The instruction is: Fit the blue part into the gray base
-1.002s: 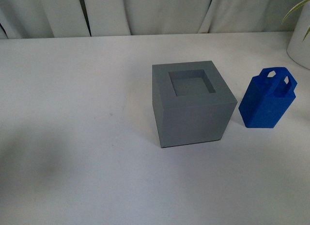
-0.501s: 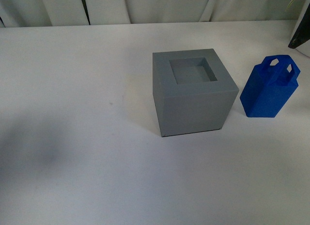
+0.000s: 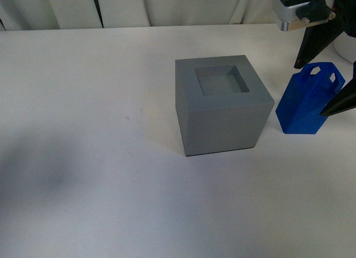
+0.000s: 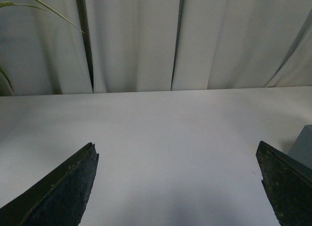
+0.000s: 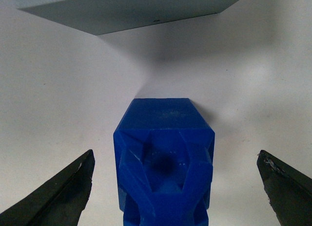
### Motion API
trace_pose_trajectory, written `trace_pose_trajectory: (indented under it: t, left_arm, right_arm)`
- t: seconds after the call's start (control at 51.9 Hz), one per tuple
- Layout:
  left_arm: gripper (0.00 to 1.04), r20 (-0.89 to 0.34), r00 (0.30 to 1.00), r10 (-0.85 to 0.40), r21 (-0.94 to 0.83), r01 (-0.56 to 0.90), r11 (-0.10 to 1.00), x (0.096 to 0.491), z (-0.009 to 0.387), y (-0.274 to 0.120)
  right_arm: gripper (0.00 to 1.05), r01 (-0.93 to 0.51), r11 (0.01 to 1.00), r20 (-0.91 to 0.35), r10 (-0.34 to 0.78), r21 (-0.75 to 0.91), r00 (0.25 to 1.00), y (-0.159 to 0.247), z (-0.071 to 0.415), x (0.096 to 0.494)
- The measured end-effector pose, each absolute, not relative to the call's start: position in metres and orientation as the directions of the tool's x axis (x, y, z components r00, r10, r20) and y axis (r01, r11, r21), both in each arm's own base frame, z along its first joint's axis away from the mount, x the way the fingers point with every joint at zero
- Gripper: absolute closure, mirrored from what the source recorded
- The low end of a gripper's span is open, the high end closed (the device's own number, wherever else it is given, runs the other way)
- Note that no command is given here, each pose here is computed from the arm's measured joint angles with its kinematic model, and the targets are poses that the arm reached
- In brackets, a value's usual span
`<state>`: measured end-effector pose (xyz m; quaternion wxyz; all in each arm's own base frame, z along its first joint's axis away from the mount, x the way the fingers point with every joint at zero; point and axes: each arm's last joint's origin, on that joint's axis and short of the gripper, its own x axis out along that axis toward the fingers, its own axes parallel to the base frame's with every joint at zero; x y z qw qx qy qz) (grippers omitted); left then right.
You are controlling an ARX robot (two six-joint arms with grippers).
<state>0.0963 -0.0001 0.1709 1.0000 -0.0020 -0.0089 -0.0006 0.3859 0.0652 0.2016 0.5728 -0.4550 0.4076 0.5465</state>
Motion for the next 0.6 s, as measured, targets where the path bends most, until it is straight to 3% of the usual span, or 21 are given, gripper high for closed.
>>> trace_pose_trajectory:
  t: [0.328, 0.405, 0.597]
  left_arm:
    - [0.06, 0.018, 1.000, -0.002, -0.004, 0.002, 1.000, 0.0963, 0.1709, -0.0001]
    - [0.06, 0.018, 1.000, -0.001, -0.004, 0.001, 1.000, 0.0963, 0.1709, -0.0001]
    - [0.06, 0.018, 1.000, -0.001, -0.004, 0.001, 1.000, 0.0963, 0.1709, -0.0001]
  right_arm:
    - [0.08, -0.998, -0.025, -0.969, 0.243, -0.059, 0.051, 0.0705, 0.1925, 0.3882]
    - [0.16, -0.998, -0.025, -0.970, 0.236, -0.060, 0.052, 0.0702, 0.1924, 0.3882]
    - [0.55, -0.998, -0.024, -0.971, 0.234, -0.060, 0.052, 0.0670, 0.1919, 0.3885]
